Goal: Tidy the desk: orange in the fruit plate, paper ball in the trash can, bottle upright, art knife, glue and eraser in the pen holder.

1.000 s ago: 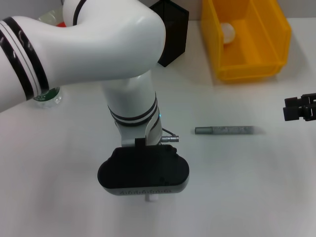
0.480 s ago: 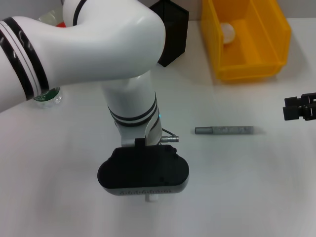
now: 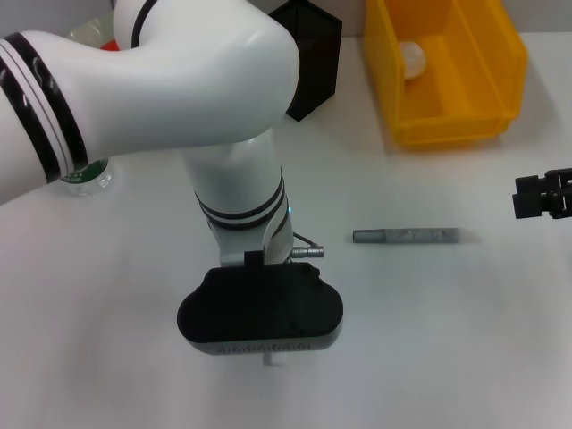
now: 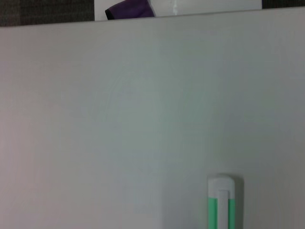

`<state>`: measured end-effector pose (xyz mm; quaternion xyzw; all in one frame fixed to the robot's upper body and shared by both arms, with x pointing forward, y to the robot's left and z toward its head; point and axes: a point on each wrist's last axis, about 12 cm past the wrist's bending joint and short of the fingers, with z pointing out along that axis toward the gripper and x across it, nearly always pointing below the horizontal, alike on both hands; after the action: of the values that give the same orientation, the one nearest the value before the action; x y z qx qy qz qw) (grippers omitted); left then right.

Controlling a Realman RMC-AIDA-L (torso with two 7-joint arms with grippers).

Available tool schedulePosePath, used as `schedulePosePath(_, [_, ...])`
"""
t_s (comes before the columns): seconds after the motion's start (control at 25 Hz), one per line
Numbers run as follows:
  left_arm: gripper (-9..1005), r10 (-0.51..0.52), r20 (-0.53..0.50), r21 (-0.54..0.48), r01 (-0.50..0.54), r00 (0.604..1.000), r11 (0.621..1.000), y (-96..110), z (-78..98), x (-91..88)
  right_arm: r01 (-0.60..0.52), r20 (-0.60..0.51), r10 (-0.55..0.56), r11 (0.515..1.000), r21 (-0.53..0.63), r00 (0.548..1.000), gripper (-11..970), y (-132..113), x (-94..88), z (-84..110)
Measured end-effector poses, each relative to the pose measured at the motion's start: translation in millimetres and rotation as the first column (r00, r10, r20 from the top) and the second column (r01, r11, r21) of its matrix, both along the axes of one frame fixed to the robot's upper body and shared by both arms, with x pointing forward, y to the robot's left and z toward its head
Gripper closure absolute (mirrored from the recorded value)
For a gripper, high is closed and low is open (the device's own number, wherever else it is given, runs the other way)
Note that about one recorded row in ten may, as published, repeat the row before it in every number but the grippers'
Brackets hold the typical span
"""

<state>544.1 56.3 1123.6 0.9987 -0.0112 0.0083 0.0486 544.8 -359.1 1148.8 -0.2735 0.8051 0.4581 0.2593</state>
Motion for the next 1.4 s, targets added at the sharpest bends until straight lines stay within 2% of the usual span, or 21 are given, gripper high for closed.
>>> schedulePosePath(0.36, [742, -0.004, 0.001, 0.003, 0.004, 1.000, 1.000, -2.2, 0.7, 0.4, -0.004, 0.002, 0.004, 1.000, 0.000, 1.000, 150, -0.6, 0.1, 1.3])
schedulePosePath(1.24, [755, -0.007, 0.006, 0.006, 0.007, 1.000, 1.000, -2.4, -0.7, -0.3, -0.006, 0.005, 0.006, 1.000, -0.001, 1.000, 149, -1.3, -0.2, 1.7])
schedulePosePath(1.32, [810, 0.000, 0.006, 0.004, 0.000, 1.000, 1.000, -2.7, 0.1, -0.3, -0.007, 0.006, 0.007, 1.000, -0.001, 1.000, 149, -1.2, -0.2, 1.7])
schedulePosePath(1.4, [810, 0.019, 0.006, -0.006, -0.019, 1.000, 1.000, -2.8, 2.5, 0.1, -0.007, 0.006, 0.007, 1.000, -0.001, 1.000, 149, -1.2, -0.2, 1.8])
